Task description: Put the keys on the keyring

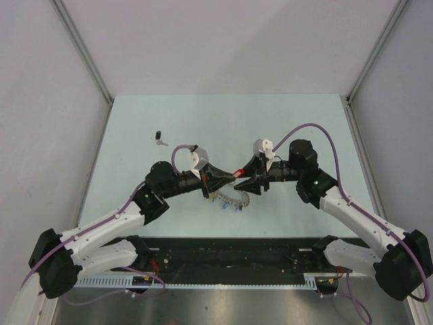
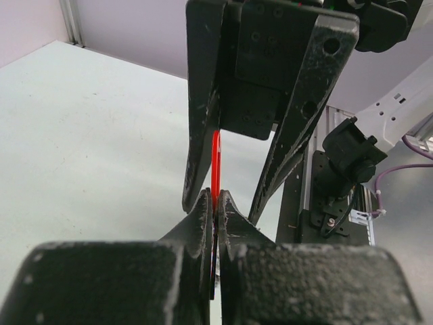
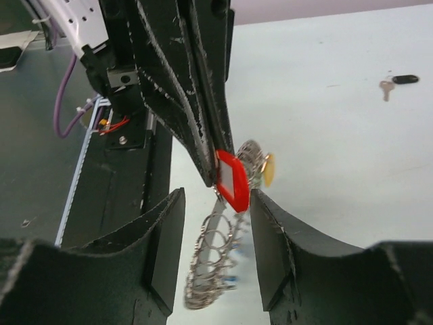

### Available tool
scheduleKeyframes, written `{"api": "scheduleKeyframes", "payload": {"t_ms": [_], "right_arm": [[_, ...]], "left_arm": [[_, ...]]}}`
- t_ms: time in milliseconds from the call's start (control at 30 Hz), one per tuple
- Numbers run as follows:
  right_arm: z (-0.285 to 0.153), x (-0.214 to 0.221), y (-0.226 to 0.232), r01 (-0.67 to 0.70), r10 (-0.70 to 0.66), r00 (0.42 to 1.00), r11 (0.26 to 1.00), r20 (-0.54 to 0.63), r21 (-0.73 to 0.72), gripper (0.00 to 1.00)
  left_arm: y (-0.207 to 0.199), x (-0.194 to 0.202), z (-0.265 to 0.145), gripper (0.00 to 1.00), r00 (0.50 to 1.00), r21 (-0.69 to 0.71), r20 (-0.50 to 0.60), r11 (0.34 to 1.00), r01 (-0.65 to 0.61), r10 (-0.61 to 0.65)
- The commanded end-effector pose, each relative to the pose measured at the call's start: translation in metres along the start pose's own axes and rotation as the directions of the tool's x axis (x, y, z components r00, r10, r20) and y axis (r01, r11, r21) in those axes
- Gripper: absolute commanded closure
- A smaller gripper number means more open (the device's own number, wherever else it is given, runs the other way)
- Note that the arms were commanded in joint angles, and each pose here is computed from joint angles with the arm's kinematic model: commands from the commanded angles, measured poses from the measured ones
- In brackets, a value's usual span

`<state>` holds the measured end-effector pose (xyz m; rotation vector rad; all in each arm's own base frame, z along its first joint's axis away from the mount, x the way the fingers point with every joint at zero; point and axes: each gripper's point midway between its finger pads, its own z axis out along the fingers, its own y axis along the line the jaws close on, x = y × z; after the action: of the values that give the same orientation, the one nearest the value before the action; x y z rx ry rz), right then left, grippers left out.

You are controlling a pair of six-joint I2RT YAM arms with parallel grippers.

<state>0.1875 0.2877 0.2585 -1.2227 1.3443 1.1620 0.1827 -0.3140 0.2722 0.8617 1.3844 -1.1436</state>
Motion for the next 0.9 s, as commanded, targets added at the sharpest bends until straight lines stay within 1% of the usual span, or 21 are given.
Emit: {"api": "scheduleKeyframes", "payload": {"t_ms": [0, 100, 133, 200, 233, 333, 433, 600, 733, 867], "right_arm": [[0.0027, -0.0115, 0.0077, 0.041, -0.041, 0.999, 0.996, 0.009, -0.073, 0.53], [0.0053, -0.0085, 0.0057, 0.033, -0.033, 0.999, 0.996, 0.0, -0.077, 0.59], [0.0058, -0.0073, 0.0048, 0.031, -0.031, 1.0, 0.997, -0.003, -0.076, 0.64], [0.0066, -0.0074, 0.0043, 0.033, -0.033, 0.999, 0.996, -0.005, -0.078, 0.68], [0.007, -0.0073, 0.005, 0.034, -0.034, 0.999, 0.996, -0.007, -0.08, 0.74], [0.0077, -0.0075, 0.0056, 0.033, -0.034, 0.999, 0.996, -0.013, -0.078, 0.85], [0.0089, -0.0066, 0.0071, 0.034, -0.036, 0.999, 0.996, -0.02, -0.082, 0.88], [0.0108, -0.009, 0.0084, 0.042, -0.043, 0.999, 0.996, -0.017, -0.083, 0.89], [0.0119, -0.0087, 0.0078, 0.041, -0.043, 0.999, 0.996, -0.021, -0.079, 1.0], [0.0102, -0.0129, 0.0057, 0.05, -0.051, 0.999, 0.997, -0.015, -0.05, 1.0]], "left_arm": [[-0.0119, -0.0475, 0.0023, 1.0, 0.989, 0.046, 0.127, 0.996, -0.082, 0.075], [-0.0126, -0.049, 0.0015, 1.0, 0.988, 0.047, 0.131, 0.995, -0.083, 0.076], [-0.0131, -0.0498, 0.0014, 1.0, 0.988, 0.046, 0.132, 0.995, -0.086, 0.079], [-0.0123, -0.0498, 0.0011, 1.0, 0.988, 0.043, 0.132, 0.995, -0.087, 0.081], [-0.0123, -0.0498, 0.0011, 1.0, 0.988, 0.043, 0.132, 0.995, -0.087, 0.081], [-0.0118, -0.0489, 0.0016, 1.0, 0.989, 0.042, 0.128, 0.995, -0.086, 0.08], [-0.0114, -0.0477, 0.0018, 0.99, 0.989, 0.042, 0.124, 0.996, -0.084, 0.078], [-0.0118, -0.0489, 0.0017, 1.0, 0.989, 0.042, 0.125, 0.996, -0.083, 0.077], [-0.0115, -0.0503, 0.001, 1.0, 0.989, 0.037, 0.129, 0.996, -0.082, 0.077], [-0.0072, -0.0511, -0.0022, 0.99, 0.988, 0.002, 0.134, 0.997, -0.077, 0.076]]}}
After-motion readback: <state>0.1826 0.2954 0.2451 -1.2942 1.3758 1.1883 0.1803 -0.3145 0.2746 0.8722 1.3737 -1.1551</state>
